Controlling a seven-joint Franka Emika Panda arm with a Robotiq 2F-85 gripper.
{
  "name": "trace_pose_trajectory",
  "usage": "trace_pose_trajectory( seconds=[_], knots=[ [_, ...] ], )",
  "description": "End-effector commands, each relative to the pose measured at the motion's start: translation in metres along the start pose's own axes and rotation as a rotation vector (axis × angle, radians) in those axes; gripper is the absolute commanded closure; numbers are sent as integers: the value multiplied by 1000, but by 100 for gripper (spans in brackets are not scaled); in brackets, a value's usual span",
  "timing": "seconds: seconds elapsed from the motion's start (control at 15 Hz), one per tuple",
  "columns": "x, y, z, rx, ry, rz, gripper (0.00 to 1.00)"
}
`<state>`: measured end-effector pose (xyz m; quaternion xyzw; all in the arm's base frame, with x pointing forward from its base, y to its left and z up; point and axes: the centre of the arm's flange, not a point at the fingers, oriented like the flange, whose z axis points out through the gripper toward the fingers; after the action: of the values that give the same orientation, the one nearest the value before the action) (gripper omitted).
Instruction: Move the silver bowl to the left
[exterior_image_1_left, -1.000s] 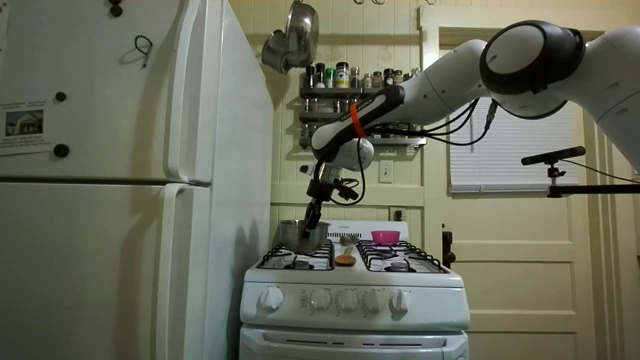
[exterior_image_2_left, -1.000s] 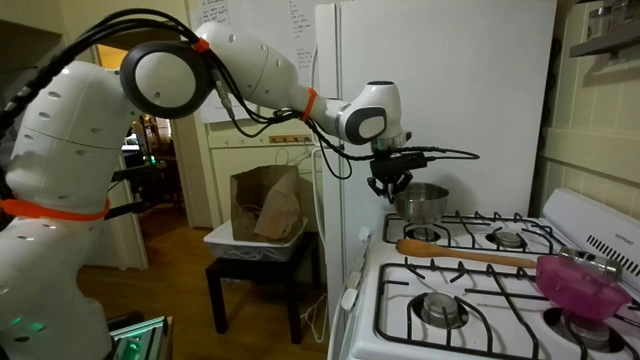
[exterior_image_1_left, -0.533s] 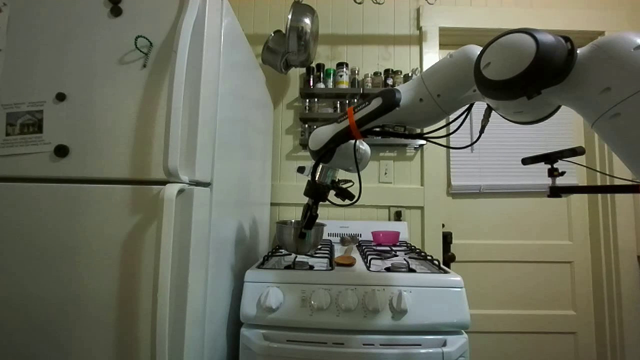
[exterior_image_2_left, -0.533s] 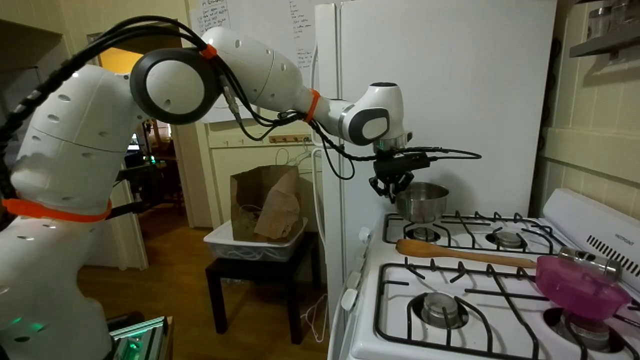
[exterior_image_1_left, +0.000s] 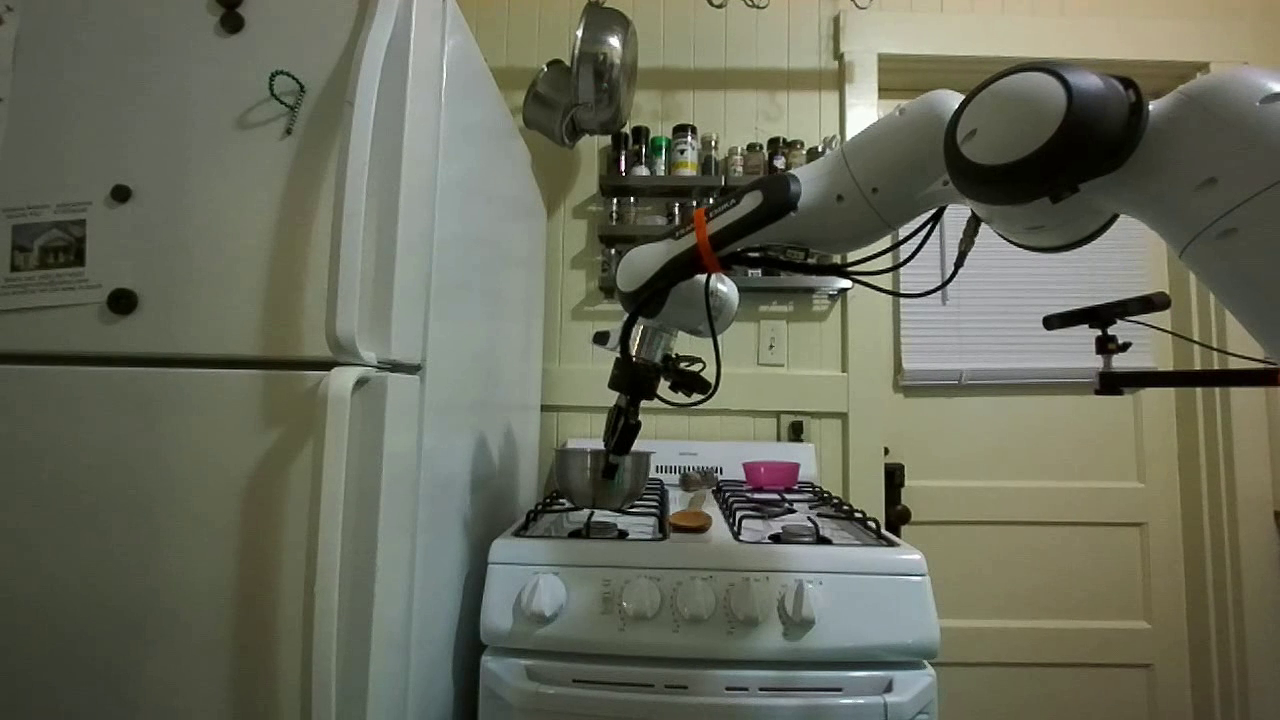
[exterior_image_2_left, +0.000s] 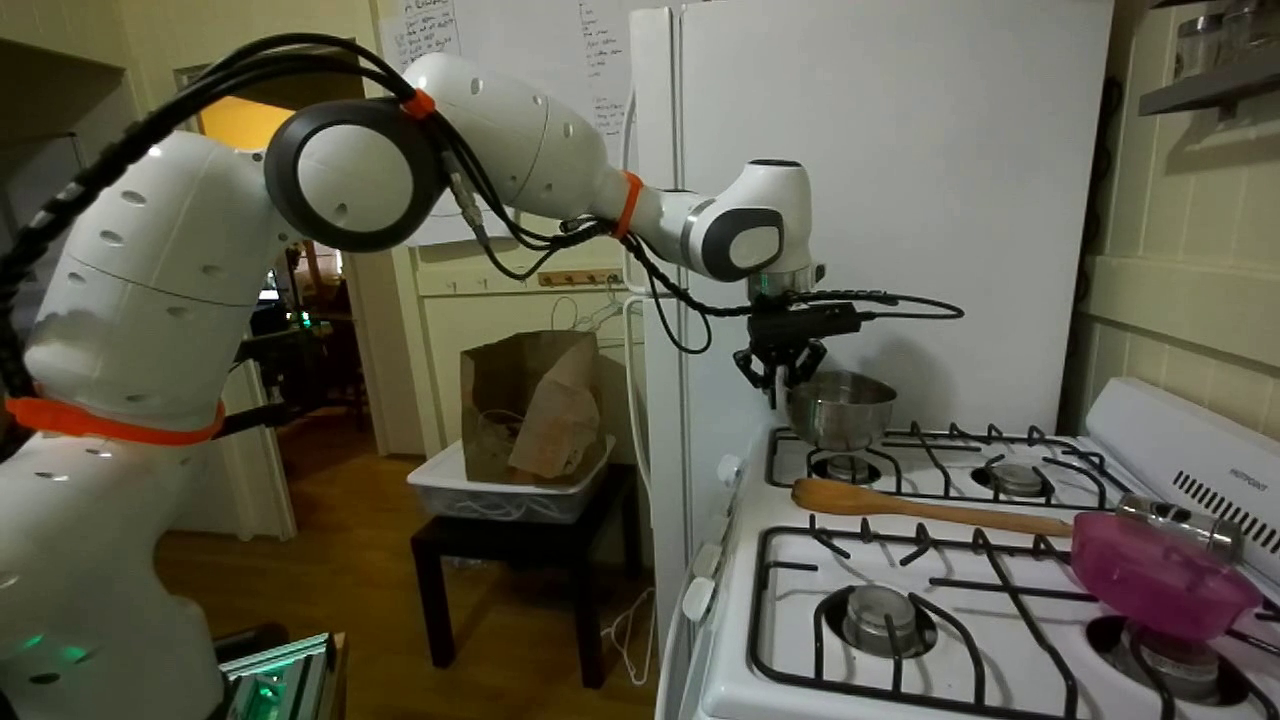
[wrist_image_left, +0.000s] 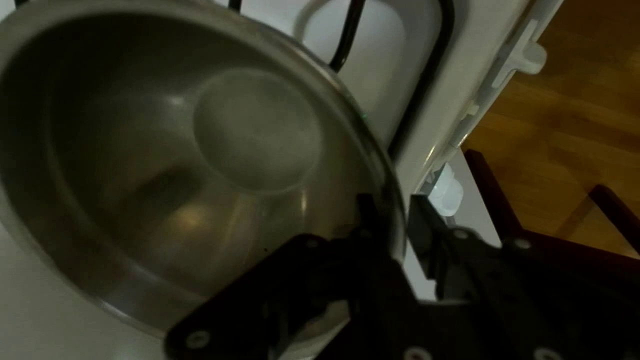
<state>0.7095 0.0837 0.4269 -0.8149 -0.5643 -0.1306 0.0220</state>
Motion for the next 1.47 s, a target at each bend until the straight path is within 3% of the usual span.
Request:
trace_pose_trajectory(
  seconds=[0.0,0.4,0.6,0.8,1.07,1.33,1.4],
  knots=[
    [5,6,-10,-16,-46,-2,45],
    [15,-7,-69,-133,-125,43,1],
    [35,-49,-111,-67,-101,219,0],
    [36,-95,-168,-123,-119,388,0],
    [10,-151,-230,-215,-94,597,0],
    [-27,-209,-265,-256,-73,815,0],
    [2,-160,-262,-239,-59,722,0]
  ],
)
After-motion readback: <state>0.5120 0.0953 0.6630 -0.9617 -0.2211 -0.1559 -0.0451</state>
